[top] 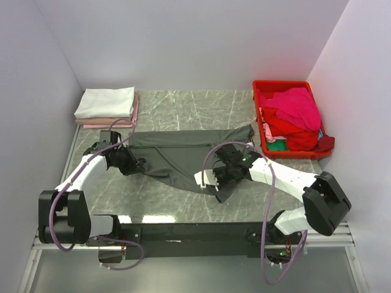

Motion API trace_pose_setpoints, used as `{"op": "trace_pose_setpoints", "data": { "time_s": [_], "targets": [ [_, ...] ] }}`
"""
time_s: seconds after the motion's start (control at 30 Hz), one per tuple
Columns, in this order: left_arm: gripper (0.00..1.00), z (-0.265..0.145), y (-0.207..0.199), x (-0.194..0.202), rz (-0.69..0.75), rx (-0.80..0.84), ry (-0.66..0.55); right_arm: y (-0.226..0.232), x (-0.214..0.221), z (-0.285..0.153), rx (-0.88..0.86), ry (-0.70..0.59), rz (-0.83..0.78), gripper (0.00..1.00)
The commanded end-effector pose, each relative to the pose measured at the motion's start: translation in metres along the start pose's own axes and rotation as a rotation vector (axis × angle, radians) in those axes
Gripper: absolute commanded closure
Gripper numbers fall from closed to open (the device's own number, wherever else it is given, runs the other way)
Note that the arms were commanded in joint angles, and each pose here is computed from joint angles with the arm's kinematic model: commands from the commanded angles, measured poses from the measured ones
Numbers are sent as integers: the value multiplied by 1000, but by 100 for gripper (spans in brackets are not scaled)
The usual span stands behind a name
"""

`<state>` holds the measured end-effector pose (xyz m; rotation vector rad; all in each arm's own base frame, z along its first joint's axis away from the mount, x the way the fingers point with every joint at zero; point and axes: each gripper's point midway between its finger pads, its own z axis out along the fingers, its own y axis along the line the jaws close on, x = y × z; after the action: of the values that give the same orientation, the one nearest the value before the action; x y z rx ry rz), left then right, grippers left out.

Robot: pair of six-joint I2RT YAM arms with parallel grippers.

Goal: Fold and stack the t-shirts
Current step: Fold the tshirt

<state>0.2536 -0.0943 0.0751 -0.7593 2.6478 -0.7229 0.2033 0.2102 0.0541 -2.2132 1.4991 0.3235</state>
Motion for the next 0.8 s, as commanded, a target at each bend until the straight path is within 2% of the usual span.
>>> {"op": "trace_pose_setpoints", "data": {
  "time_s": [0.0, 0.13, 0.23, 0.37, 0.53, 0.63, 0.7, 0.77],
  "targets": [
    [99, -6, -10, -9, 48, 37, -26, -10, -2, -33, 98, -27, 33, 100],
    [99, -6, -12, -9, 49, 45, -24, -10, 8, -64, 147, -53, 109, 100],
    [99, -5, -14, -10, 48, 49, -22, 2, 17, -70, 113, -48, 135, 100],
    [99, -7, -17, -11, 50, 58, -21, 33, 23, -66, -34, -53, 170, 100],
    [99, -8, -17, -11, 56, 57, -22, 43, 22, -70, -116, -110, 212, 100],
    [99, -7, -18, -10, 54, 64, -13, 57, 23, -62, -249, -121, 262, 100],
    [99, -6, -19, -10, 52, 70, -8, 78, 22, -54, -397, -132, 310, 100],
    [99, -5, -18, -8, 49, 73, 0, 86, 22, -48, -457, -141, 319, 100]
  ]
}}
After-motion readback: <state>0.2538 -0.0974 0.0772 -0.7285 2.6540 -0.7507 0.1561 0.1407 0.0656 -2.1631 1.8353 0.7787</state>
